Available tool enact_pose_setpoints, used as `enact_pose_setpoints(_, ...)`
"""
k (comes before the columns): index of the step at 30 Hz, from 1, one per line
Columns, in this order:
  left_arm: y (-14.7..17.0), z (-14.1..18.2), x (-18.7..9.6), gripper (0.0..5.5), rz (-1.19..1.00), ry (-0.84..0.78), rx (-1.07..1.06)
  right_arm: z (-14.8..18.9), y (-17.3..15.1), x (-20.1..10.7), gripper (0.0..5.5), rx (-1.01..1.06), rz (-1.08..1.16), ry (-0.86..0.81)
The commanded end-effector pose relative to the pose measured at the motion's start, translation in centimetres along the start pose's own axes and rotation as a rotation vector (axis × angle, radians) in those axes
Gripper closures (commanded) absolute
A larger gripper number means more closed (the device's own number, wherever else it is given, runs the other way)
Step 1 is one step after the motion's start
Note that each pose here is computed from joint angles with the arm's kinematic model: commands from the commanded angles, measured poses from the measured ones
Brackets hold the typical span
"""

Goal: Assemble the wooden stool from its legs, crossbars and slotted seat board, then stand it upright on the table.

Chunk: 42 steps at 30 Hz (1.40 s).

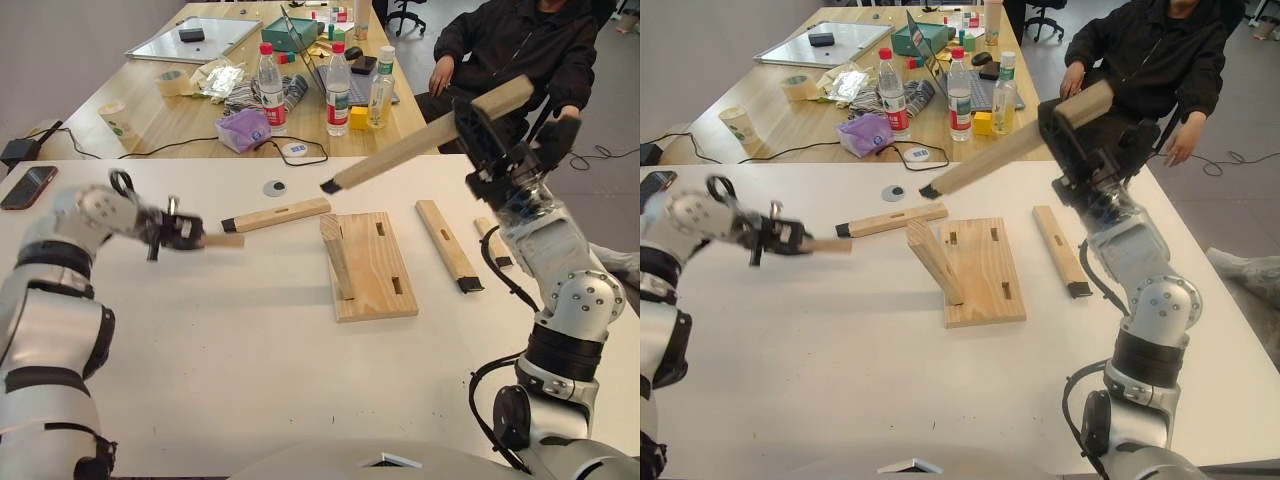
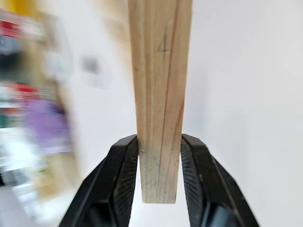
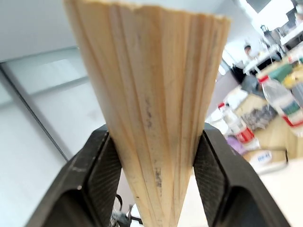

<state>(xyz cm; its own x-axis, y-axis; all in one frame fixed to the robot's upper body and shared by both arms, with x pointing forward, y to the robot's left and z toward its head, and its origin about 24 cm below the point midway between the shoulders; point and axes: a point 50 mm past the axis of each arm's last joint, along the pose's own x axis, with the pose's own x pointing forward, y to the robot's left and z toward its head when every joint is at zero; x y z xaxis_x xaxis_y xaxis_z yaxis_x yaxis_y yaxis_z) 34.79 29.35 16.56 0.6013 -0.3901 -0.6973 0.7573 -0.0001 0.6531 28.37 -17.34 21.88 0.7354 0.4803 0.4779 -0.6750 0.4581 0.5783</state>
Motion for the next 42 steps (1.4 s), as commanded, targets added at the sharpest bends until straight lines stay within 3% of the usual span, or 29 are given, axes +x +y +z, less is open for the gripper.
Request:
enact_pose_setpoints(1, 3.6, 2.6, -1.8, 4.24, 0.305, -0.076, 0.159, 1.0, 1.7, 2.6, 3.44, -0.077, 0.162, 0.065)
enact_pose_setpoints(4, 4.0, 6.1, -1.3, 4.24, 0.318, -0.176, 0.376, 0.8, 1.7, 3.7, 3.44, -0.119, 0.236, 0.181)
enact_pose_setpoints(7, 6.5, 10.6, -2.4, 4.24, 0.371, -0.204, 0.608, 1.4, 1.8, 5.2, 3.44, -0.195, 0.260, 0.255)
enact_pose_setpoints(10, 8.8, 13.7, -4.0, 4.24, 0.485, -0.165, 0.732, 1.3, 2.4, 6.4, 3.44, -0.239, 0.276, 0.293)
enact_pose_setpoints(13, 8.9, 15.2, -3.5, 4.24, 0.509, -0.154, 0.794, 0.6, 3.0, 7.0, 3.44, -0.276, 0.301, 0.333)
enact_pose_setpoints(18, 8.7, 15.8, -2.8, 4.24, 0.536, -0.120, 0.777, -0.4, 3.0, 7.4, 3.44, -0.378, 0.291, 0.360)
enact_pose_setpoints(28, 7.3, 16.3, -1.4, 4.24, 0.514, -0.133, 0.731, -1.9, 3.6, 7.6, 3.44, -0.373, 0.294, 0.337)
enact_pose_setpoints(42, 8.5, 15.4, -2.6, 4.24, 0.564, -0.054, 0.735, -2.3, 2.0, 7.4, 3.44, -0.416, 0.235, 0.360)
